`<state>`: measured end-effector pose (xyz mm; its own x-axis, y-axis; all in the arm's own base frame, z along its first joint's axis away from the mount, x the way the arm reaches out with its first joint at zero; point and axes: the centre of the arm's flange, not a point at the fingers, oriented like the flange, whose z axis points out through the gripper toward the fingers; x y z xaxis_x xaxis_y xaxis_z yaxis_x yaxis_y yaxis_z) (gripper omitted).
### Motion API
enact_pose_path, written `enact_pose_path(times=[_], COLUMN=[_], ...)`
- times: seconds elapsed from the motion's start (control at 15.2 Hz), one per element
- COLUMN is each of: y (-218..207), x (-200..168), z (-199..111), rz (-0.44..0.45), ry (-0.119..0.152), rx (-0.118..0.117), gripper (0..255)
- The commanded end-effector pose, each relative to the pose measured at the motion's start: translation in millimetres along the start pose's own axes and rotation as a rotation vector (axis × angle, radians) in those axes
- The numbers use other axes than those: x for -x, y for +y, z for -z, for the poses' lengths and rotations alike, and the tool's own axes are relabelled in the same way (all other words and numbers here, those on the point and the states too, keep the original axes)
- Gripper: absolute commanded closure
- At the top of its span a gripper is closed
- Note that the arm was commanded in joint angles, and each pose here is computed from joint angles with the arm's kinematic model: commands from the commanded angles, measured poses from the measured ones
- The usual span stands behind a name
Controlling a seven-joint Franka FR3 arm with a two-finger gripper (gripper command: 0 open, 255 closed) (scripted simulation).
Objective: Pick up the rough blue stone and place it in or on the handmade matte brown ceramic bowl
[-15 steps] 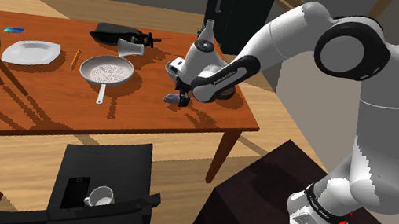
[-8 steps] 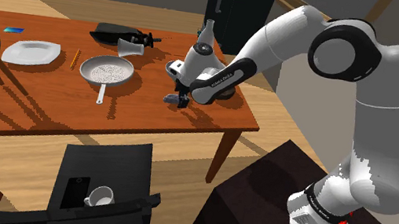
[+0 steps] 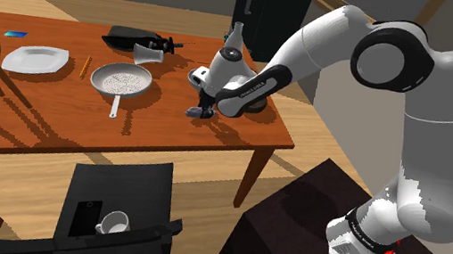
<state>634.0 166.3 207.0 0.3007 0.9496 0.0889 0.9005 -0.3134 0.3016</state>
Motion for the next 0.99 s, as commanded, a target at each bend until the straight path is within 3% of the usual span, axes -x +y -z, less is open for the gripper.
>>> enact_pose_path(times=[0.0, 0.86, 0.92], y=[-3.4, 9.6, 9.6], x=[2.5, -4.2, -4.2], z=[-4.4, 35.8, 35.8], rz=[0.000, 0.000, 0.000], ry=[-0.006, -0.006, -0.006], rx=[-0.009, -0.008, -0.008], gripper=[255, 255, 0])
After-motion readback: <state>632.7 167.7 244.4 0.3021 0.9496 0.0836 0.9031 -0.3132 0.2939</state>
